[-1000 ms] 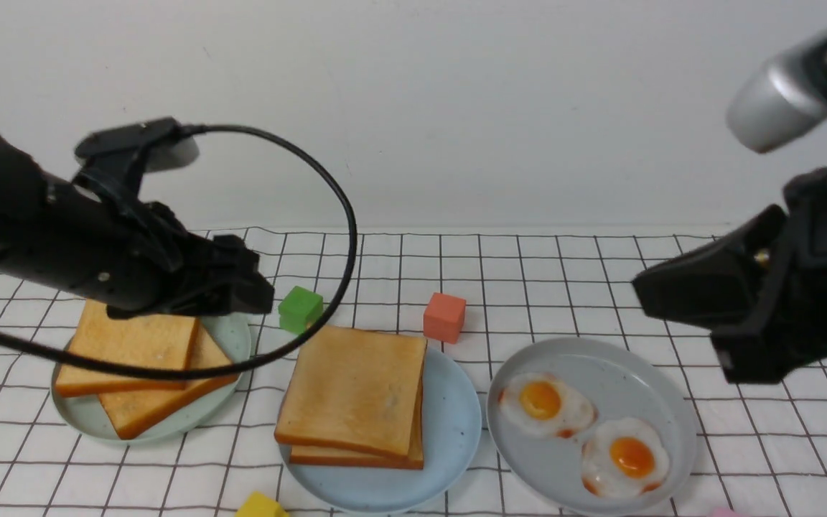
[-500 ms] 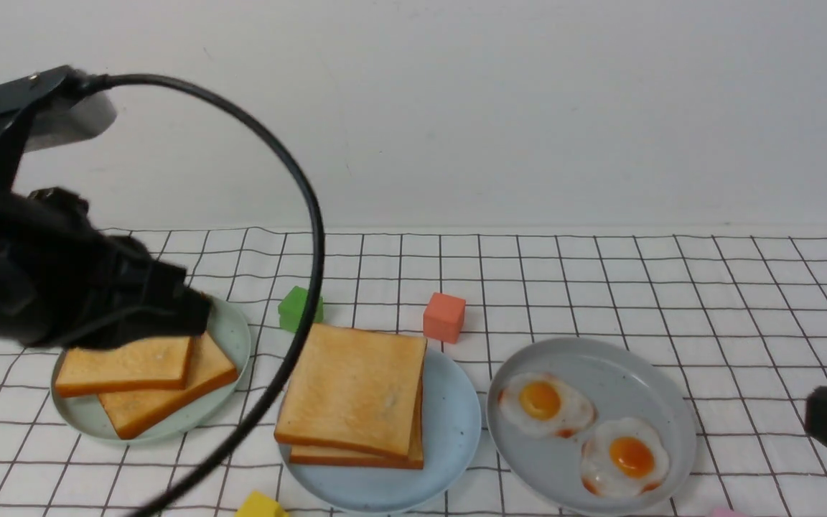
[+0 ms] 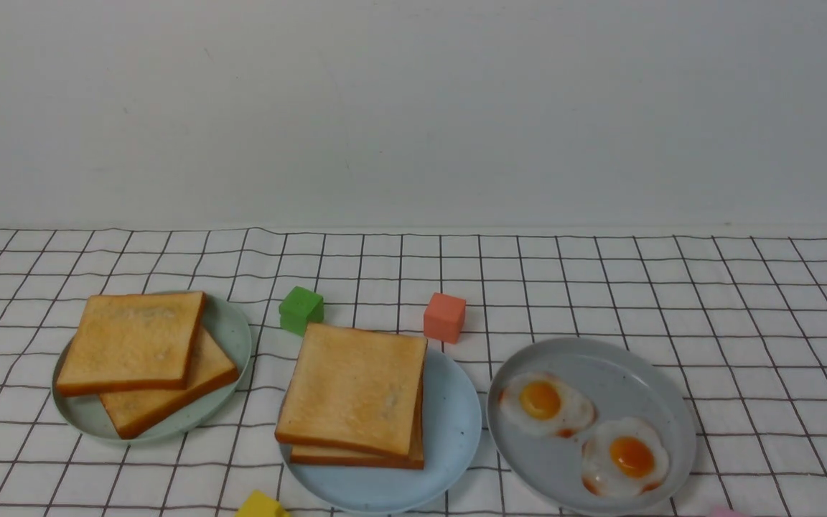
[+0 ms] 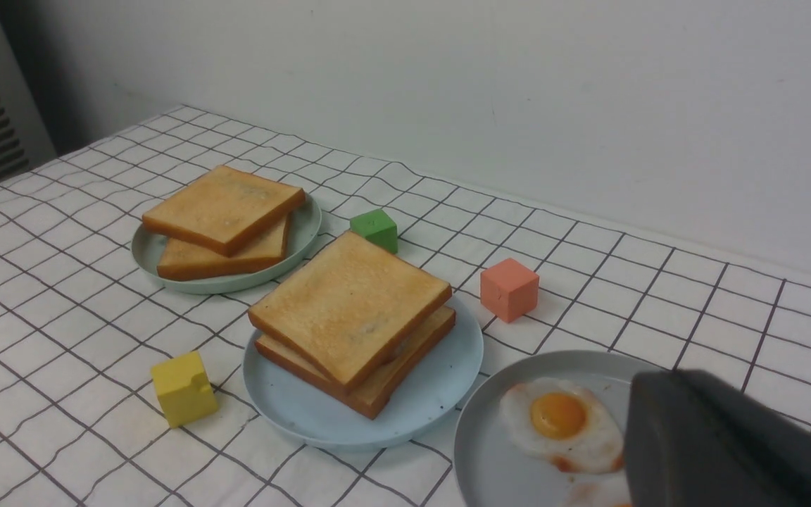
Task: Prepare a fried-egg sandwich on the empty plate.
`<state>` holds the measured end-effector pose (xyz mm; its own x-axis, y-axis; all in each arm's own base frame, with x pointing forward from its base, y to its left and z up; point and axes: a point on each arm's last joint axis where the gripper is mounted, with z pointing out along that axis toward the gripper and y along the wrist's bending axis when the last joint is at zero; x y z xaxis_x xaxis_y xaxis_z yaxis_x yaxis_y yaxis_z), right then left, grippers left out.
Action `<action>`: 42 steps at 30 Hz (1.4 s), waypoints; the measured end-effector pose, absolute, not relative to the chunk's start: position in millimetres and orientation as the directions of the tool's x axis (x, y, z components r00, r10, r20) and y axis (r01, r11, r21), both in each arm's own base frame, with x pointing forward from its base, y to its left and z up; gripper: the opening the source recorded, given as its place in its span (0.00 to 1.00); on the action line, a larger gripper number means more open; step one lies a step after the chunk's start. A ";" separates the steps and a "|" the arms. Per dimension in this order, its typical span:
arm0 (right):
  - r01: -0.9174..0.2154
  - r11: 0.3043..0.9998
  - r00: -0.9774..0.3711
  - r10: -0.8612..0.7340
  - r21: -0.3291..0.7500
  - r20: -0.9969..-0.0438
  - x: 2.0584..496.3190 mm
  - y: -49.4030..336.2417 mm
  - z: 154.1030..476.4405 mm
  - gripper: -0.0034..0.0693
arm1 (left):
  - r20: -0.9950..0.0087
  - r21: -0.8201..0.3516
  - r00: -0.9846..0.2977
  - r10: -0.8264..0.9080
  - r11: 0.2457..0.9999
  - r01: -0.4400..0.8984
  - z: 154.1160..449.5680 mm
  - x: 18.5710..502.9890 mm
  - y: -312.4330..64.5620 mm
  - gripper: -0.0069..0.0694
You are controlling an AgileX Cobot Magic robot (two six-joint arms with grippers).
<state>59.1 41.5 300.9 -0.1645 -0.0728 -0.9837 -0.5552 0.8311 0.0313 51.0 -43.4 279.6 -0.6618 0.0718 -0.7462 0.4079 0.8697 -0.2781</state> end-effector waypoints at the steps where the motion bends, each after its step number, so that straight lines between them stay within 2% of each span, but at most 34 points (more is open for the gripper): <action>1: -0.555 0.831 -0.164 -0.072 0.031 -0.984 58.9 41.5 301.0 0.05 | -0.794 -0.228 -0.602 0.082 0.878 0.420 282.5 47.7 -40.5 0.07; 5: -0.555 0.831 -0.164 -0.073 0.031 -0.984 59.0 41.5 300.9 0.06 | -0.859 -0.177 -0.507 0.068 0.891 0.419 288.8 44.2 -36.7 0.07; 15: -0.555 0.831 -0.165 -0.072 0.032 -0.984 59.0 41.5 300.9 0.07 | -0.864 -0.171 -0.499 0.069 0.892 0.419 289.3 43.9 -36.4 0.07; 20: -0.555 0.831 -0.165 -0.072 0.032 -0.984 59.0 41.5 300.9 0.07 | -0.890 -0.119 -0.450 0.079 0.911 0.394 283.9 40.9 -31.3 0.07; 23: -0.555 0.831 -0.166 -0.072 0.032 -0.984 59.0 41.5 300.5 0.07 | -0.931 -0.115 -0.365 -0.013 0.959 0.259 269.2 38.6 -18.4 0.07; 26: -0.555 0.831 -0.166 -0.072 0.032 -0.984 59.0 41.5 300.5 0.07 | -0.934 -0.157 -0.342 -0.101 0.978 0.140 246.9 44.3 -9.9 0.07; 27: -0.555 0.831 -0.166 -0.072 0.032 -0.984 59.0 41.5 300.5 0.07 | -0.931 -0.188 -0.330 -0.153 0.979 0.075 228.8 47.0 -5.3 0.07; 29: -0.555 0.831 -0.165 -0.073 0.032 -0.984 59.0 41.5 300.5 0.07 | -0.928 -0.205 -0.323 -0.186 0.978 0.027 208.3 47.7 -1.7 0.07; 30: -0.555 0.831 -0.165 -0.073 0.032 -0.984 59.0 41.5 300.5 0.07 | -0.926 -0.212 -0.324 -0.193 0.977 0.024 206.1 47.7 -1.7 0.07; 34: -0.555 0.831 -0.165 -0.073 0.032 -0.984 59.0 41.5 300.5 0.07 | -0.912 -0.188 -0.376 -0.162 0.982 0.033 167.6 50.1 -3.3 0.07; 39: -0.555 0.831 -0.165 -0.072 0.032 -0.984 58.9 41.4 300.5 0.08 | -0.931 -0.131 -0.353 -0.092 0.987 0.090 168.1 50.9 -6.0 0.07; 42: -0.555 0.831 -0.165 -0.072 0.032 -0.984 58.9 41.4 300.5 0.09 | -0.930 -0.150 -0.351 -0.111 0.985 0.086 168.2 51.0 -6.3 0.08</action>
<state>58.9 41.4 300.5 -0.1645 -0.0724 -0.9837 -0.5549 0.8313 0.0316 51.0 -6.3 168.2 -0.3511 -0.1110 -0.9297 0.0864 0.9849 -0.1502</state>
